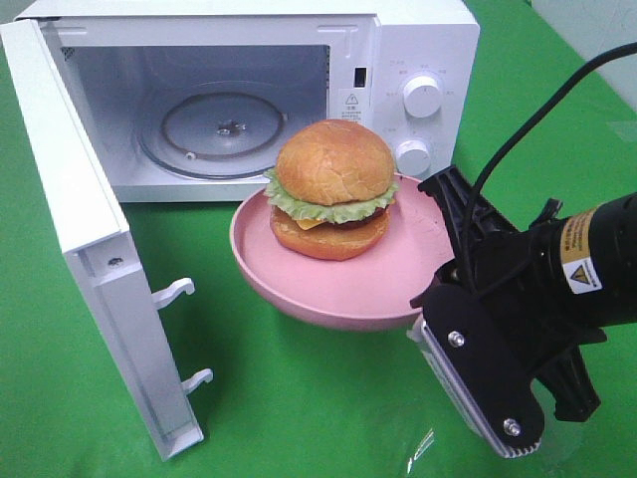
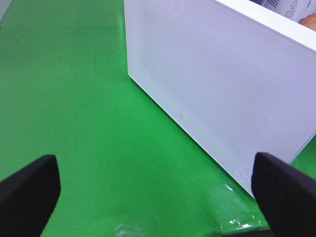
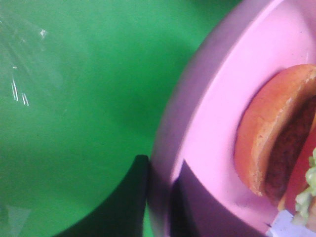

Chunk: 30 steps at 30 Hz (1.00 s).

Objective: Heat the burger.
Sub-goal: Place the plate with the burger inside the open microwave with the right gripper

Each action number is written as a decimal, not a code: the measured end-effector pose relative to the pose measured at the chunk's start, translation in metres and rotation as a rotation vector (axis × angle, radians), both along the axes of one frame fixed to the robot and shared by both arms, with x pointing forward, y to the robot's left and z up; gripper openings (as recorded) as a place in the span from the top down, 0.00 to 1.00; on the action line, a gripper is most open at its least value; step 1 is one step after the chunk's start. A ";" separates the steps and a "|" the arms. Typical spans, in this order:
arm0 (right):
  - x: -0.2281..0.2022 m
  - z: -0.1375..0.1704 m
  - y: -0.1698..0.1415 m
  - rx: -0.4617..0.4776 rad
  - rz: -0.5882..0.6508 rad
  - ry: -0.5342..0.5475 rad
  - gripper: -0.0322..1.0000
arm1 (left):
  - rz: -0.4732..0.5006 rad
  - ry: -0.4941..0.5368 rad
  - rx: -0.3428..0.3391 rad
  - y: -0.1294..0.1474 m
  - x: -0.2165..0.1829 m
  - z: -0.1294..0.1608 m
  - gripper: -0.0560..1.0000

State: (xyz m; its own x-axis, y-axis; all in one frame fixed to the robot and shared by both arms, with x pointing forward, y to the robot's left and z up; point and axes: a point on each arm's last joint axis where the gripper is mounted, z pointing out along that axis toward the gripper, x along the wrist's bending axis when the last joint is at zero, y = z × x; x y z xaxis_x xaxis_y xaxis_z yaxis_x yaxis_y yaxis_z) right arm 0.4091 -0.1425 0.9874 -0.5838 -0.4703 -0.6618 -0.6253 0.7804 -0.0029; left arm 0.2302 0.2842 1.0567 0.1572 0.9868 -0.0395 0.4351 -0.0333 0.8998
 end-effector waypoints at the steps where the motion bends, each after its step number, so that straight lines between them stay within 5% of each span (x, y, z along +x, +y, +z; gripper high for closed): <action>1: 0.001 0.000 0.000 0.005 0.008 -0.005 0.87 | 0.000 0.000 0.000 0.000 0.000 0.000 0.03; 15: 0.011 -0.007 0.007 0.000 0.080 0.002 0.87 | 0.000 0.000 0.000 0.000 0.000 0.000 0.03; 30: 0.056 -0.013 0.048 -0.009 0.088 0.009 0.87 | 0.000 0.000 0.000 0.000 0.000 0.000 0.03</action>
State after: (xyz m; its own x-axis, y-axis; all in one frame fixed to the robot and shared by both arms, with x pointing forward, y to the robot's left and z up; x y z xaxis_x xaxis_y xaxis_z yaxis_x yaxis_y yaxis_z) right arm 0.4653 -0.0940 0.9745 -0.5459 -0.5261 -0.6521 -0.6915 0.7224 -0.0039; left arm 0.2302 0.2842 1.0567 0.1572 0.9868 -0.0395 0.4351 -0.0333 0.8998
